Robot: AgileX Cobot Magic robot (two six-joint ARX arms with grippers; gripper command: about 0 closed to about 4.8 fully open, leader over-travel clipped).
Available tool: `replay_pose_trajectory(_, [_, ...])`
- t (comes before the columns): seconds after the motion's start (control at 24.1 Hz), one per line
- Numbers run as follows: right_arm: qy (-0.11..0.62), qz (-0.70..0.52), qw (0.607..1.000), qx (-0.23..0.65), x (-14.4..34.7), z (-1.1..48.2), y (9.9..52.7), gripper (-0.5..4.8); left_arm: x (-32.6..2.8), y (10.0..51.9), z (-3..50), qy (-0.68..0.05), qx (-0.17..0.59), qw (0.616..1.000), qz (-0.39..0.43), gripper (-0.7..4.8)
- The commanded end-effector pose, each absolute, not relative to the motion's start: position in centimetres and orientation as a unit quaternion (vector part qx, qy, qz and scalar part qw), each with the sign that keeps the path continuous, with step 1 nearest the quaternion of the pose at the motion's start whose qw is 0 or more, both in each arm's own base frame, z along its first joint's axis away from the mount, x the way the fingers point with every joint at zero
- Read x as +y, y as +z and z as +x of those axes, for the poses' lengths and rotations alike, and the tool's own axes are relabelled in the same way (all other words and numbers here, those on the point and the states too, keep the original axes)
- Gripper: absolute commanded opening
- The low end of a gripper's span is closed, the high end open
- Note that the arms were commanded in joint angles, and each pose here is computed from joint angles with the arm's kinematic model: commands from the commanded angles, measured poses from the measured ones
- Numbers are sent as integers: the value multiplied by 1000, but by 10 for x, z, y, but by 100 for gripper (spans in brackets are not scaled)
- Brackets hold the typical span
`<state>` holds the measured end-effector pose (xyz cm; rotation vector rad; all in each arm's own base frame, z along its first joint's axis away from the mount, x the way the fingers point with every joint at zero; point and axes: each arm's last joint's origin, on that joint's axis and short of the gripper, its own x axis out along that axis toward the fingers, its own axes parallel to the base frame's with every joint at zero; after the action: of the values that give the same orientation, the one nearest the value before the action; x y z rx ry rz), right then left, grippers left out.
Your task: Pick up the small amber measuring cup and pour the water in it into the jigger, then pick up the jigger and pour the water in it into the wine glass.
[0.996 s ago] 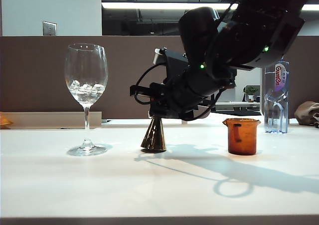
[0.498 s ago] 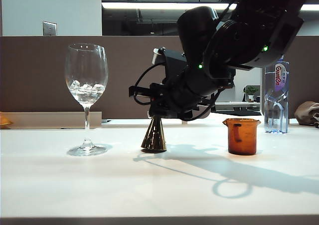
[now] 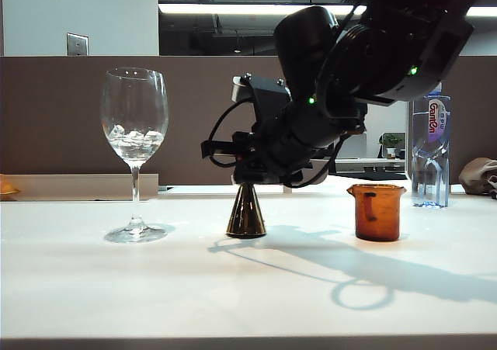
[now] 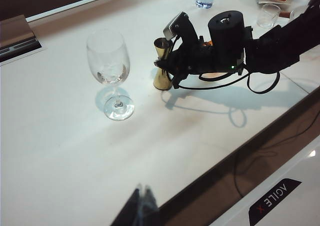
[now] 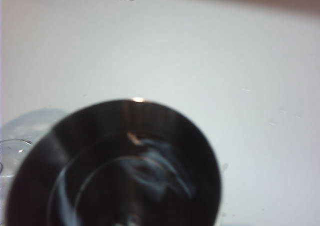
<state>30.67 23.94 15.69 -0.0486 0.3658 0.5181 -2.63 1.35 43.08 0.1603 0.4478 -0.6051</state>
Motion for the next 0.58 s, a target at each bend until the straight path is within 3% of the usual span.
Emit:
replay_pose_trajectory(0.04, [253,-33,952,169,237,305,168,-2,14,431,-27,-294,219,927,77,-2])
replay_pose_trajectory(0.58, [244,-49,961,120,228,294,215,-2,14,431,-27,-294,219,927,77,-2])
